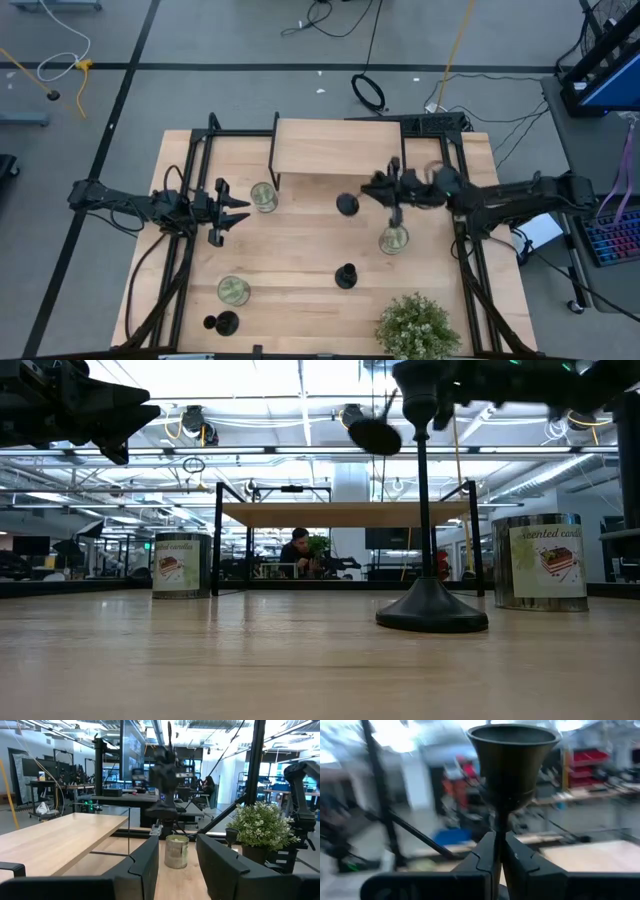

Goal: Pick & Place candle stick holders
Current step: Put the top candle holder on the shelf

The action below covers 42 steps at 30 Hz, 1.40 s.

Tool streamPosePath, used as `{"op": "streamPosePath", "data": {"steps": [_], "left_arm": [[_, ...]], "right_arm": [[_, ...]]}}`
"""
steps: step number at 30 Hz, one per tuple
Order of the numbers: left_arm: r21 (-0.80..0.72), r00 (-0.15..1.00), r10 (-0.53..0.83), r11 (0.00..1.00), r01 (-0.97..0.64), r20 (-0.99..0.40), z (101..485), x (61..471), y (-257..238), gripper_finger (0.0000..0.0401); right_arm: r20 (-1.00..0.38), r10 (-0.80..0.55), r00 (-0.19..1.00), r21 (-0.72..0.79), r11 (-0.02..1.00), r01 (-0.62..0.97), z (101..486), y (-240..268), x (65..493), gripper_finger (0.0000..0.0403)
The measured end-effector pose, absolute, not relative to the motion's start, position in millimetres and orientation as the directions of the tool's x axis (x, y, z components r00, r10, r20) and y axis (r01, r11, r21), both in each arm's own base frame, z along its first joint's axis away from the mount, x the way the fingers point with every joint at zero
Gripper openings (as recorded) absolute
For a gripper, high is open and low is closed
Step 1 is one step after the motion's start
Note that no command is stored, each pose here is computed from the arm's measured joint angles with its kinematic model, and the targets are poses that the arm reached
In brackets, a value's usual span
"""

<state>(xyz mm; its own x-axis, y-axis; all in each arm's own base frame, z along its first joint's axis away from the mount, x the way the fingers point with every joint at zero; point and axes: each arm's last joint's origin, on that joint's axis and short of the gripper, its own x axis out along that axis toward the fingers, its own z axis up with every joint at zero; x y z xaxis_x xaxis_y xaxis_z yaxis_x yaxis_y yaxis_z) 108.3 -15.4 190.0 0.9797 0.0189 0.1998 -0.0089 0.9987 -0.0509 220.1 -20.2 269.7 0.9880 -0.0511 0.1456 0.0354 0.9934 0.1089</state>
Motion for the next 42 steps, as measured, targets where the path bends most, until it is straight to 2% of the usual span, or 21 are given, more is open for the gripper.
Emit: {"op": "streamPosePath", "data": {"steps": [3,7,10,16,31,42], "left_arm": [[-0.054,0.980,0.019,0.998,-0.008,0.200,190.0,108.3,-15.4,0.0136],[-0.075,0.980,0.019,0.997,-0.004,0.200,190.0,108.3,-15.4,0.0136],[-0.078,0.980,0.019,0.997,-0.004,0.200,190.0,108.3,-15.4,0.0136],[-0.078,0.980,0.021,0.997,-0.005,0.200,190.0,108.3,-15.3,0.0136],[-0.086,0.977,0.080,0.994,-0.064,0.198,190.0,108.2,-13.6,0.0136],[-0.089,0.977,0.080,0.994,-0.064,0.199,190.1,108.2,-13.6,0.0136]], "right_arm": [[0.015,-0.204,0.979,0.045,0.978,0.203,299.1,-38.3,228.0,0.0010],[-0.005,-0.397,0.918,-0.005,0.918,0.397,324.8,-66.5,222.0,0.0010],[-0.007,-0.476,0.879,0.011,0.879,0.476,325.8,-86.0,214.3,0.0010],[-0.087,-0.606,0.790,0.052,0.790,0.611,302.3,-120.5,201.5,0.0010],[-0.155,-0.726,0.670,0.039,0.673,0.739,278.9,-153.4,178.2,0.0014],[-0.164,-0.728,0.666,0.004,0.674,0.739,277.5,-154.9,177.8,0.0067]]}}
